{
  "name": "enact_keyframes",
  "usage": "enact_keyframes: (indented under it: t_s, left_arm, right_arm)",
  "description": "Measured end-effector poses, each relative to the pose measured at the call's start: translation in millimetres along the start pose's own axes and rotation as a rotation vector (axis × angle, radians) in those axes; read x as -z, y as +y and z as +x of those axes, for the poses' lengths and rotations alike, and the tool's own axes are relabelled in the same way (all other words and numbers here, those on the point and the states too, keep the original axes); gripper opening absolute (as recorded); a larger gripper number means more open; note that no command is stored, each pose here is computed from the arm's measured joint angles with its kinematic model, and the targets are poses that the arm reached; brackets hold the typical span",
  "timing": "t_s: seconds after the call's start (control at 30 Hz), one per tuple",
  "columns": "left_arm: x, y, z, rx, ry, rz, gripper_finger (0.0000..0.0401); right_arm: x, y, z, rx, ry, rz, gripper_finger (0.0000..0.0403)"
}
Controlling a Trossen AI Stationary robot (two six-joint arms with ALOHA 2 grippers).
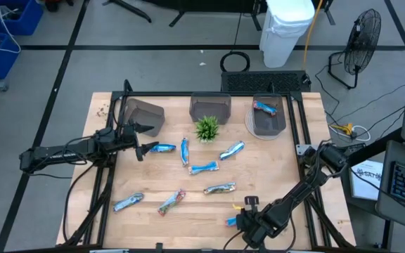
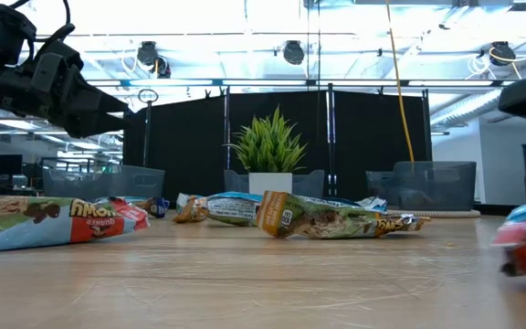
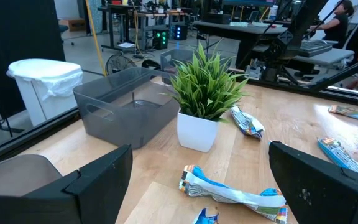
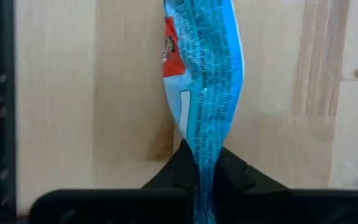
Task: Pick and place Granola Bars by type
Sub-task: Put the red granola bar into the right black bin
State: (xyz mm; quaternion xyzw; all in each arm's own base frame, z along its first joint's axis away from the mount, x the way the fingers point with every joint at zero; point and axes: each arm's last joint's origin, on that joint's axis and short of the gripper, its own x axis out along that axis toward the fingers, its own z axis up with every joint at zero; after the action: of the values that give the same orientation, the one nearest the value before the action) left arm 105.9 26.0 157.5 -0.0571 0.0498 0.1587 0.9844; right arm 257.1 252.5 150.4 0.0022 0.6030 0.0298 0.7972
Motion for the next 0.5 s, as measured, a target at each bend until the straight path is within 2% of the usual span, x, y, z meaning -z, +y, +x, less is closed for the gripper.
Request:
enact_keyframes:
  t_s: [0.2, 0.4, 0.5]
  left_arm:
    - [0.0, 0.0, 0.0, 0.000, 0.000, 0.000, 0.0374]
    - [0.0, 0.0, 0.0, 0.000, 0.000, 0.000, 0.0374]
    - [0.0, 0.0, 0.0, 0.000, 0.000, 0.000, 0.0374]
  right_arm:
    - [-7.9, -19.7, -27.5, -0.018, 0.019, 0.034, 0.0027]
    - [-16.6, -56.4, -77.4, -0.044, -0.008, 0.080, 0.0012]
    - [-19.8, -78.6, -105.3, -0.095, -0.039, 0.105, 0.0009]
